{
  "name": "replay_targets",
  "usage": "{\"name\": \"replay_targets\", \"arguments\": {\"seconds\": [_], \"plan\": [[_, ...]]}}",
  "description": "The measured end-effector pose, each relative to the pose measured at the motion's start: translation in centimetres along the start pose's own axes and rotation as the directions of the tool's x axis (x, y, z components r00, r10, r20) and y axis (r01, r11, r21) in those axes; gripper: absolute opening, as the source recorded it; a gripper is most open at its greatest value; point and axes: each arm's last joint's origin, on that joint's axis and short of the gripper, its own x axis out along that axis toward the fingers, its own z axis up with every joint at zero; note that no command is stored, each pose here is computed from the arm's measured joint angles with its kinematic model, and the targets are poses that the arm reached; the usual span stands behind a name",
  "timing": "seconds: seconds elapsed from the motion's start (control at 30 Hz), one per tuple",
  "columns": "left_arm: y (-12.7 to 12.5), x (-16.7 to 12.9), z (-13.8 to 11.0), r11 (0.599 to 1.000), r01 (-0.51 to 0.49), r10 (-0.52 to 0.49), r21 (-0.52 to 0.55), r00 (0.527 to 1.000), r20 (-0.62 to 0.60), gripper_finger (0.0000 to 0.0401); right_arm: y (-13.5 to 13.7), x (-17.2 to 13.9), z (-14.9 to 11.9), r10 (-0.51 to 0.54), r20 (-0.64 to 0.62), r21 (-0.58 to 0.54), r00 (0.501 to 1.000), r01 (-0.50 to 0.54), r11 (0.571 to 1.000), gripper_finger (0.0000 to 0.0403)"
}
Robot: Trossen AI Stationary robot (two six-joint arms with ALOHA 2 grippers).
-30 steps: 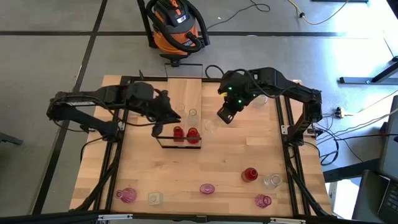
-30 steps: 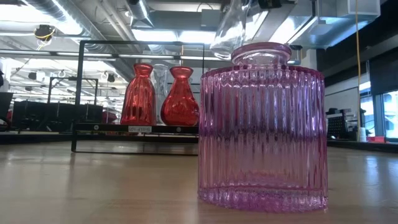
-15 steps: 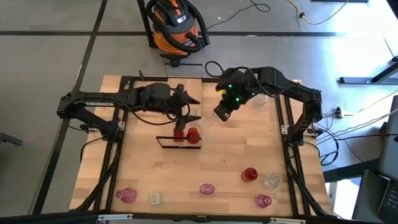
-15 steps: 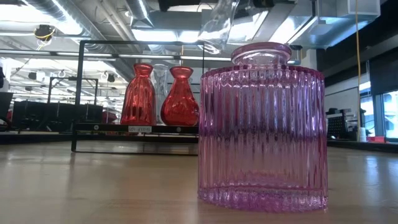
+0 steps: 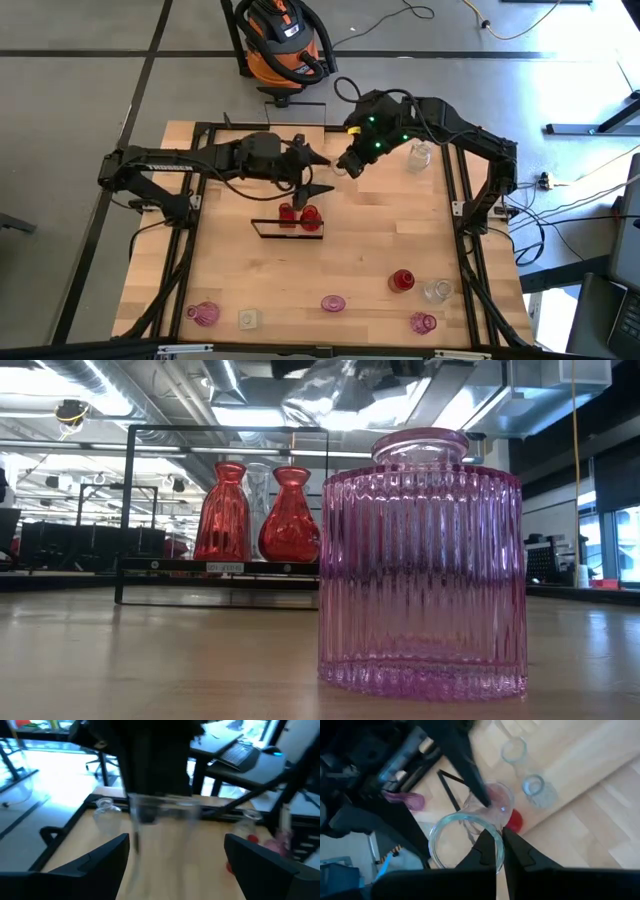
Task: Sort vases onto shelf
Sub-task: Put the transparent vase on the shelf
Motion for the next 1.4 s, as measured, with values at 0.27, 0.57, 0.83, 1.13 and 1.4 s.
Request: {"name": "replay_targets", "arguments": {"seconds": [0.27,0.57,0.83,1.13,1.4], "plan": [[0.8,1.5,-1.1,1.0,-0.016,0.016,0.005,0.998,-0.055,0.032,0.0,-0.1,0.5,0.052,0.023,-0.006,0.998,-0.052,0.999,0.0],[1.2,1.5,-1.1,0.999,-0.045,0.045,0.01,0.997,-0.056,0.0261,-0.1,-0.1,0.5,0.045,0.016,-0.004,0.999,-0.045,0.999,0.0],[1.2,1.5,-1.0,0.999,0.025,-0.023,0.038,0.999,-0.048,0.0186,-0.1,-0.1,0.5,0.045,0.016,-0.005,0.999,-0.045,0.999,0.0],[2.0,1.4,-1.0,1.0,-0.02,0.019,-0.02,0.998,-0.056,0.0185,0.0,-0.1,0.8,0.038,0.057,-0.015,0.998,-0.037,0.999,0.0012],[2.8,0.5,-2.2,0.989,-0.141,0.13,-0.044,0.971,-0.199,0.0179,0.5,-2.2,1.2,0.068,0.167,-0.065,0.984,-0.058,0.996,0.0065]]}}
